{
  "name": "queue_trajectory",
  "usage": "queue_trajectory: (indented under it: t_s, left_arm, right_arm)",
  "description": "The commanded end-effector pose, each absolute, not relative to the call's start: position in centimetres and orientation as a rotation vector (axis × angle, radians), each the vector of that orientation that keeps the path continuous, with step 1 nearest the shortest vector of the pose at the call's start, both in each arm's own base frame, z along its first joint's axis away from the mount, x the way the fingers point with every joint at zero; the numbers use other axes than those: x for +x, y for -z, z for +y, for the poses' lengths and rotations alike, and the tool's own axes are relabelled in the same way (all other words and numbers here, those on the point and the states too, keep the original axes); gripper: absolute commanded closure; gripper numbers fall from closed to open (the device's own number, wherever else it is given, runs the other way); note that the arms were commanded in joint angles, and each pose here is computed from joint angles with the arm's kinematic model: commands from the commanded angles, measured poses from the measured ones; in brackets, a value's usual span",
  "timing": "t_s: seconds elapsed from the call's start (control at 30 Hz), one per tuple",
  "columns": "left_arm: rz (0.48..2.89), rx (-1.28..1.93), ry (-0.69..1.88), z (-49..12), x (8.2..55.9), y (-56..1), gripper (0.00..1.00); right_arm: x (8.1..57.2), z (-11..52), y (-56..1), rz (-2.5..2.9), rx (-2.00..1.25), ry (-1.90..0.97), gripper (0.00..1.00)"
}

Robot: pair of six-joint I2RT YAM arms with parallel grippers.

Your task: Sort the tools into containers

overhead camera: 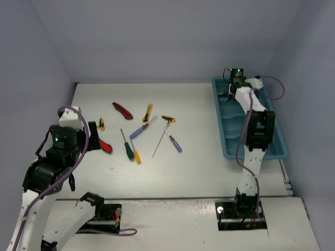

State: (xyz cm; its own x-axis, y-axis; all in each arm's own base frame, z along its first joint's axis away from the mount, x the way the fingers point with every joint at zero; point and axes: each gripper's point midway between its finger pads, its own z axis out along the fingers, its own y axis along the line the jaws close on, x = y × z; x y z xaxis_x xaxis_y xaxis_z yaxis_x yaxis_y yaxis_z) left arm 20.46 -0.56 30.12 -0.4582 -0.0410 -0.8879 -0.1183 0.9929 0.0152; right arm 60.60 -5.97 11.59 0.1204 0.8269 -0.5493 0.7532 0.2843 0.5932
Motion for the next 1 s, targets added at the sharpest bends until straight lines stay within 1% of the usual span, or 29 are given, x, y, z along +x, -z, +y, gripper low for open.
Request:
queue_trajectory:
  t_s: [0.0, 0.03, 0.07, 0.1, 0.13, 0.2, 0.23, 0.33, 0.37, 0.47, 0.53, 0.57, 0.63, 0.7, 0.77, 0.87, 0.97]
  left_arm:
    - [1.979, -0.154, -0.063, -0.7, 21.1, -32.3, 0.15]
    - [1.981, -0.155, -0.063, -0.7, 21.1, -32.2, 0.14]
    - [1.984, -0.156, -0.063, -0.7, 21.1, -32.1, 0.14]
    - [1.985, -0.156, -0.062, -0.7, 21.1, -32.1, 0.14]
    - [1.987, -0.155, -0.063, -0.7, 21.1, -32.0, 0.14]
    - [1.987, -0.155, -0.062, -0.7, 21.1, -32.1, 0.14]
    - [1.985, -0.156, -0.061, -0.7, 21.1, -32.2, 0.14]
    - [1.976, -0.154, -0.06, -0.7, 21.1, -32.6, 0.14]
    - [1.972, -0.153, -0.061, -0.7, 21.2, -32.8, 0.14]
    - [1.963, -0.146, -0.055, -0.8, 21.2, -33.2, 0.14]
    - [1.957, -0.141, -0.049, -0.8, 21.2, -33.5, 0.14]
    - [1.956, -0.139, -0.049, -0.8, 21.2, -33.5, 0.14]
    - [1.956, -0.136, -0.053, -0.8, 21.2, -33.6, 0.14]
    - [1.961, -0.123, -0.053, -0.9, 21.3, -33.4, 0.14]
    - [1.967, -0.107, -0.056, -1.0, 21.3, -33.3, 0.14]
    - [1.967, -0.099, -0.057, -1.0, 21.3, -33.3, 0.14]
    - [1.97, -0.081, -0.068, -0.9, 21.2, -33.1, 0.14]
  right_arm:
    - [64.5, -8.3, -16.1, 1.437, 1.507, -0.259, 0.99]
    - [65.1, -8.3, -15.0, 1.459, 1.512, -0.283, 0.96]
    - [65.6, -8.3, -15.5, 1.45, 1.509, -0.31, 0.87]
    - [66.0, -8.1, -14.9, 1.462, 1.509, -0.329, 0.75]
    - [66.3, -7.9, -14.7, 1.47, 1.503, -0.343, 0.65]
    - [66.9, -7.8, -15.0, 1.484, 1.471, -0.357, 0.51]
    - [67.1, -7.7, -15.3, 1.49, 1.452, -0.361, 0.46]
    - [67.3, -7.3, -17.0, 1.509, 1.385, -0.369, 0.34]
    - [67.3, -7.2, -17.9, 1.517, 1.351, -0.367, 0.33]
    - [66.5, -6.3, -22.5, 1.562, 1.185, -0.363, 0.32]
    - [65.2, -4.4, -26.3, 1.603, 1.033, -0.371, 0.33]
    - [64.5, -3.2, -27.4, 1.645, 0.934, -0.352, 0.33]
    - [63.0, -1.1, -27.6, 1.736, 0.756, -0.291, 0.34]
    - [59.3, 2.7, -28.1, 1.836, 0.504, -0.206, 0.34]
    - [56.2, 7.4, -27.5, 1.908, 0.293, -0.193, 0.35]
    - [50.7, 12.1, -26.6, 1.968, 0.036, -0.176, 0.34]
    - [45.6, 15.6, -22.3, 2.065, -0.182, -0.15, 0.33]
